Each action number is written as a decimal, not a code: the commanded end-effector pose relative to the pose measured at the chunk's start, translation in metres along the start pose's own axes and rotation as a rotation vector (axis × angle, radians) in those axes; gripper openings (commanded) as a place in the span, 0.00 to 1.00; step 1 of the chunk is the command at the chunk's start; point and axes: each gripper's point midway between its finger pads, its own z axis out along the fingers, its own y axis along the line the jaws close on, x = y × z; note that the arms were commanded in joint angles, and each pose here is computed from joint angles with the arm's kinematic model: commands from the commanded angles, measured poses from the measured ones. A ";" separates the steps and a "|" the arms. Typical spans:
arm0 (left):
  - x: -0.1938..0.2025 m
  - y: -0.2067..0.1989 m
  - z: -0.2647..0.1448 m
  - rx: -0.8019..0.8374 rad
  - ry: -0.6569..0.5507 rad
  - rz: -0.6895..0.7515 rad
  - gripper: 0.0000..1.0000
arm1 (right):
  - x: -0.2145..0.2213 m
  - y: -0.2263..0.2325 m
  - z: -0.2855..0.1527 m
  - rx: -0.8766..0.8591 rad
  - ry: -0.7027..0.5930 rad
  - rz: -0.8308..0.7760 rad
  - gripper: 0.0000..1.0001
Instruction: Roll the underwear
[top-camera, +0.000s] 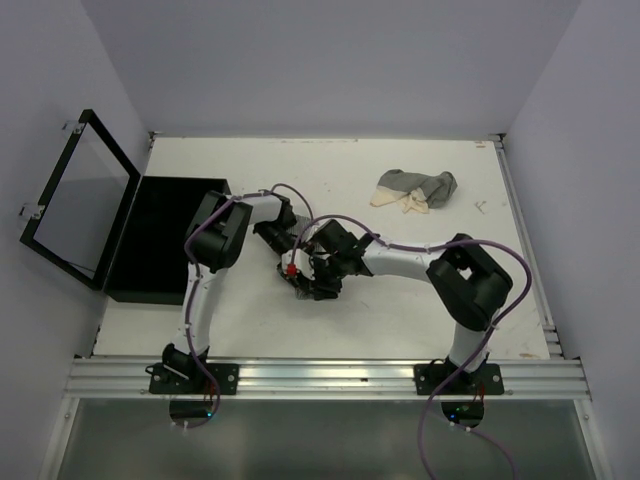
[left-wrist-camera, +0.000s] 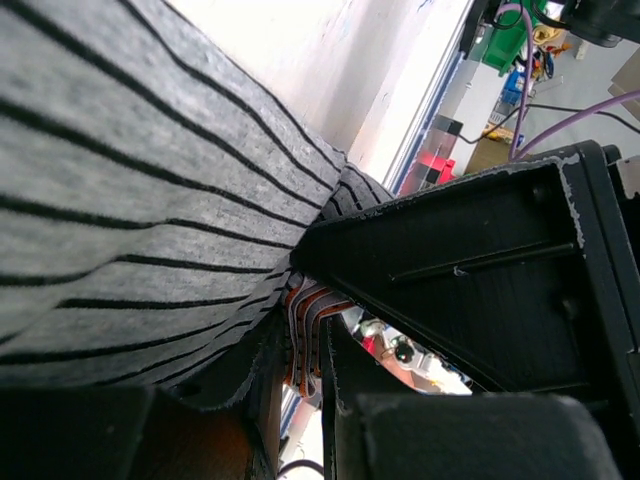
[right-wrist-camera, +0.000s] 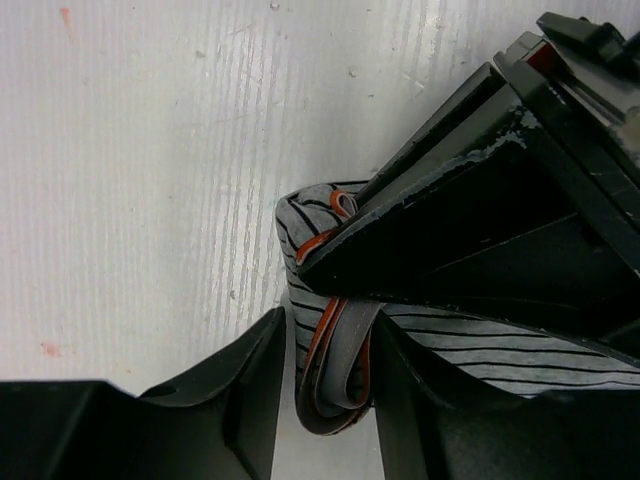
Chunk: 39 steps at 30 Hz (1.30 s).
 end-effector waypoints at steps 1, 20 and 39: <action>-0.016 0.100 -0.010 -0.339 -0.017 0.146 0.07 | -0.010 0.019 0.013 -0.098 -0.052 0.100 0.42; -0.084 0.008 -0.140 -0.406 -0.422 0.421 0.36 | -0.018 0.021 0.040 -0.288 -0.130 0.241 0.00; -0.022 -0.132 -0.327 -1.056 -1.082 0.978 0.62 | -0.007 0.006 0.070 -0.501 -0.110 0.642 0.00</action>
